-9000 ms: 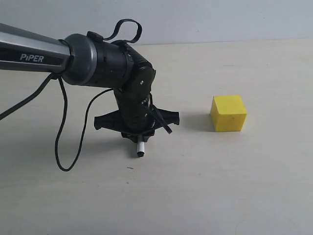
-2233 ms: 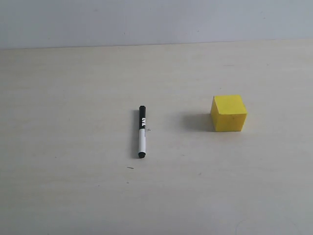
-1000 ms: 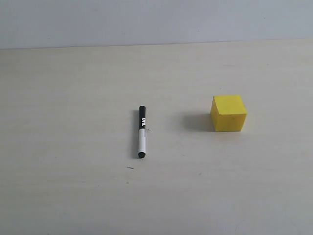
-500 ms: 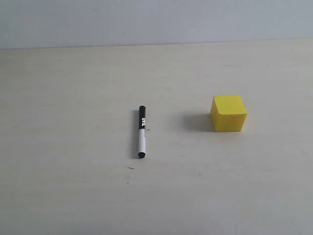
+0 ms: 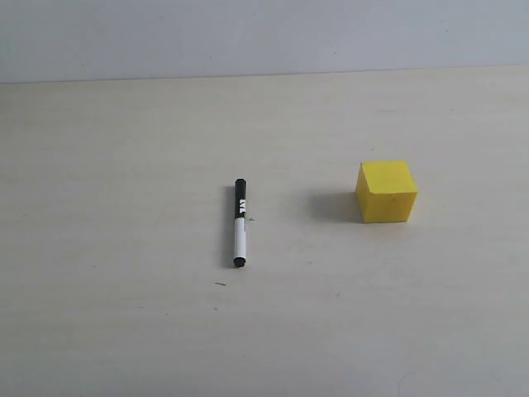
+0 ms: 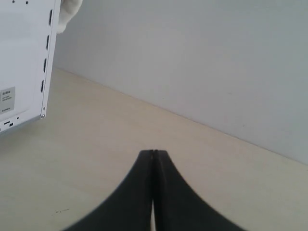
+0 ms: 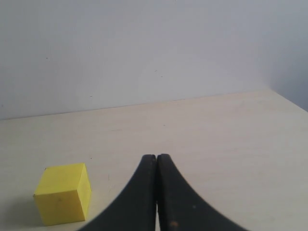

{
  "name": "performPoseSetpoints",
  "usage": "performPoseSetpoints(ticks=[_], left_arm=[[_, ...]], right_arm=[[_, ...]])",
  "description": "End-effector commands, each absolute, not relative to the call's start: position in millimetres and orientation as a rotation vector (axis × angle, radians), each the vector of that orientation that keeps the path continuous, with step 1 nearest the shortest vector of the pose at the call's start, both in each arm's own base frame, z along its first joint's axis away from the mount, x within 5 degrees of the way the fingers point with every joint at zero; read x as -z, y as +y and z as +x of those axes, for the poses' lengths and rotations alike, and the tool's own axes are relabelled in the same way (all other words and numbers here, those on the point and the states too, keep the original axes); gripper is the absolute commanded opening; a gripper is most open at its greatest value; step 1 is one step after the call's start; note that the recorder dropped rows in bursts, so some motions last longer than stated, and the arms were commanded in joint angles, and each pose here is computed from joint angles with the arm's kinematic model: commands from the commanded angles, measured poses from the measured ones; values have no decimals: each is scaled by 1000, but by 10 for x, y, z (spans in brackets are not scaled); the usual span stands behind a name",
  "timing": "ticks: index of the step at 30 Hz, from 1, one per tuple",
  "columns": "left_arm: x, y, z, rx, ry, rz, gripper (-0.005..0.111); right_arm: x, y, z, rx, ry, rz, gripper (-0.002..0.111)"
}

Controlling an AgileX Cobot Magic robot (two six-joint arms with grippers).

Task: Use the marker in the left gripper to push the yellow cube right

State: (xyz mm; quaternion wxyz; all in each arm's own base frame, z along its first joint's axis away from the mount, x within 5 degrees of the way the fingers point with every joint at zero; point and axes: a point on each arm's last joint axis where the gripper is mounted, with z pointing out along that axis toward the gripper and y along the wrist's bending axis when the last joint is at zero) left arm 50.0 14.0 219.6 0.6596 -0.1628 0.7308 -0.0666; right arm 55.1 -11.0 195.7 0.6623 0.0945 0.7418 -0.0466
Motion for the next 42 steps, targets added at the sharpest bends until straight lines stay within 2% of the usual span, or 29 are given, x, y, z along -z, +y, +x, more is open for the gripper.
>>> performPoseSetpoints(ticks=[1,13,16,20,24,30,33,42], left_arm=[[-2179,140,498,150,1656,-370,0],[-2179,141,498,133,1660,-354,0],[-2140,37,499,190,1725,-235,0],[-2163,-27,501,138,1714,-49,0],[-2126,-28,511,132,1713,-41,0],[-1907,-34,552,132,1733,-38,0],[-1842,-30,539,125,1806,-42,0],[-1809,-28,531,121,1844,-44,0]], right_arm=[[-1952,-114,547,114,1669,217,0],[-1952,-114,547,114,1669,217,0],[-1952,-114,547,114,1669,217,0],[-1952,-114,547,114,1669,217,0],[-1952,-114,547,114,1669,217,0],[-1952,-114,547,114,1669,217,0],[-1952,-114,547,114,1669,217,0],[-1952,-114,547,114,1669,217,0]])
